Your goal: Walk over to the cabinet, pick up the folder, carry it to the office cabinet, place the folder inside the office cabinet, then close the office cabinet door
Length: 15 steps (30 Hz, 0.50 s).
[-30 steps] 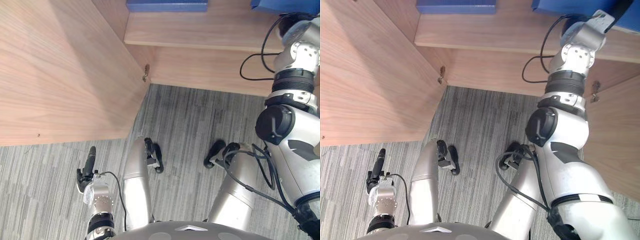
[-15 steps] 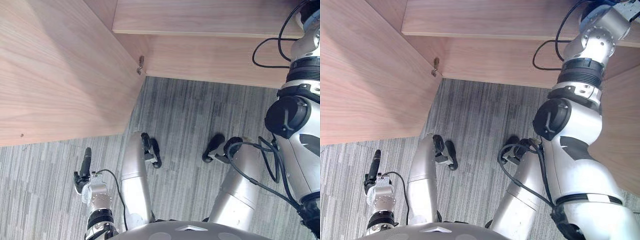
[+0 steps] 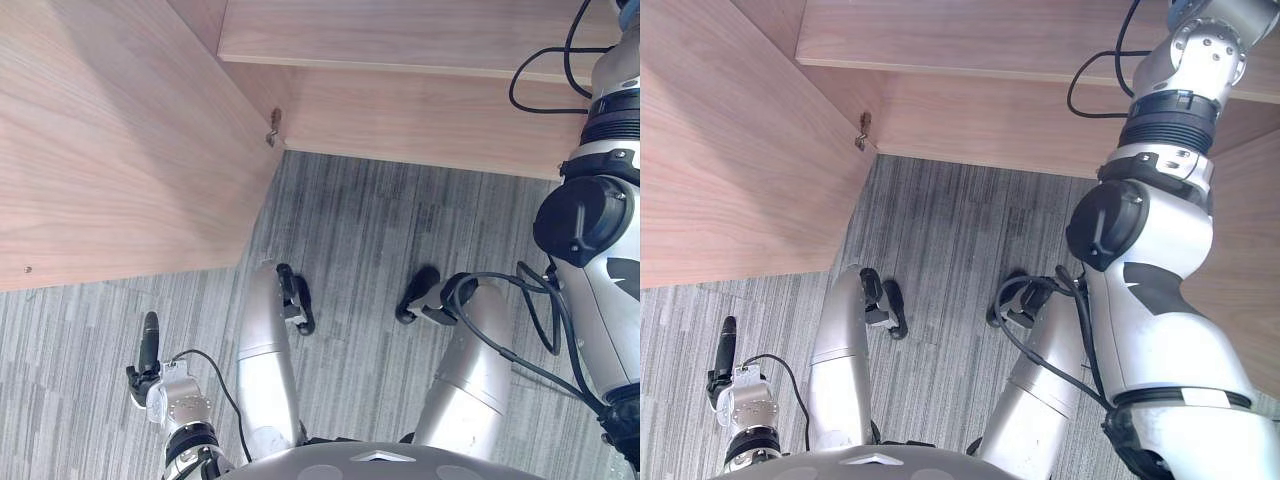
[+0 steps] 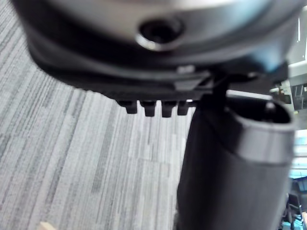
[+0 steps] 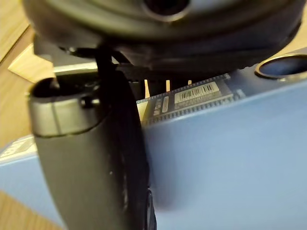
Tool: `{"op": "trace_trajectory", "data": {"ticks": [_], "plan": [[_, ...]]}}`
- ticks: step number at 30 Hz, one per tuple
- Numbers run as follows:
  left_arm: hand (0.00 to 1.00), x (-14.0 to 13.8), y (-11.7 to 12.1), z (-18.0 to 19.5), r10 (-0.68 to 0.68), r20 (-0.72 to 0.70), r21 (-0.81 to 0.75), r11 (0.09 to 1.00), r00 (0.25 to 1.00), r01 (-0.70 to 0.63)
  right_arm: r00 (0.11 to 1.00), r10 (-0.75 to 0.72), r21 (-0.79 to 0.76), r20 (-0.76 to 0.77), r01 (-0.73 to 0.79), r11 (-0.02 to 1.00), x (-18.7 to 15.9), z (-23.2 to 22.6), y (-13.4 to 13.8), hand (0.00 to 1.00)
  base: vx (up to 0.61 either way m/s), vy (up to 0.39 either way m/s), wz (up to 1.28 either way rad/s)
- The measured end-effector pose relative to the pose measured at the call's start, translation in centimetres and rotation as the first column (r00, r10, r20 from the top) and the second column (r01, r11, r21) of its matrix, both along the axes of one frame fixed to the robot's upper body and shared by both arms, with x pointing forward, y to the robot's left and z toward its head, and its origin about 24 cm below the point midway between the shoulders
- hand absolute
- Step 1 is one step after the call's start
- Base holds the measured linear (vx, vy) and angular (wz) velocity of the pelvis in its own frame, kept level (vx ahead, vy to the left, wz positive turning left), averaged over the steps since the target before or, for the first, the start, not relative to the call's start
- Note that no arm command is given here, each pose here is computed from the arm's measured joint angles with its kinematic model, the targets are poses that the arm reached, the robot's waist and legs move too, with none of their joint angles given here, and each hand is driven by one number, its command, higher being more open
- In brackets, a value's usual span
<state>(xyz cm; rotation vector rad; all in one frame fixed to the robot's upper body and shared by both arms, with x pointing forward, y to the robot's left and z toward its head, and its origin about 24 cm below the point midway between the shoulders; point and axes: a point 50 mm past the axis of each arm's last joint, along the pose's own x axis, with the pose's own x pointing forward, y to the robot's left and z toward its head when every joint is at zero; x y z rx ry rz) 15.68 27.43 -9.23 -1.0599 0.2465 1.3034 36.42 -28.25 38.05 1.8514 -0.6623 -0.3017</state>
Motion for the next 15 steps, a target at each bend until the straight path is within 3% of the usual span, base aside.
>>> {"op": "trace_trajectory", "data": {"ticks": [9, 15], "plan": [[1.00, 0.0, 0.1, -0.2, 0.007, -0.017, -0.004, 1.000, 1.000, -0.007, 0.999, 0.034, 0.093, 0.002, -0.034, 0.995, 0.9, -1.7, 1.1, 1.00, 0.01, 0.005, -0.01], [1.00, 0.0, 0.1, -0.3, 0.009, -0.018, -0.006, 1.000, 1.000, -0.009, 0.997, 0.027, 0.152, -0.073, -0.015, 0.988, 1.7, -5.3, 0.6, 1.00, 0.04, 0.037, 0.01]]}}
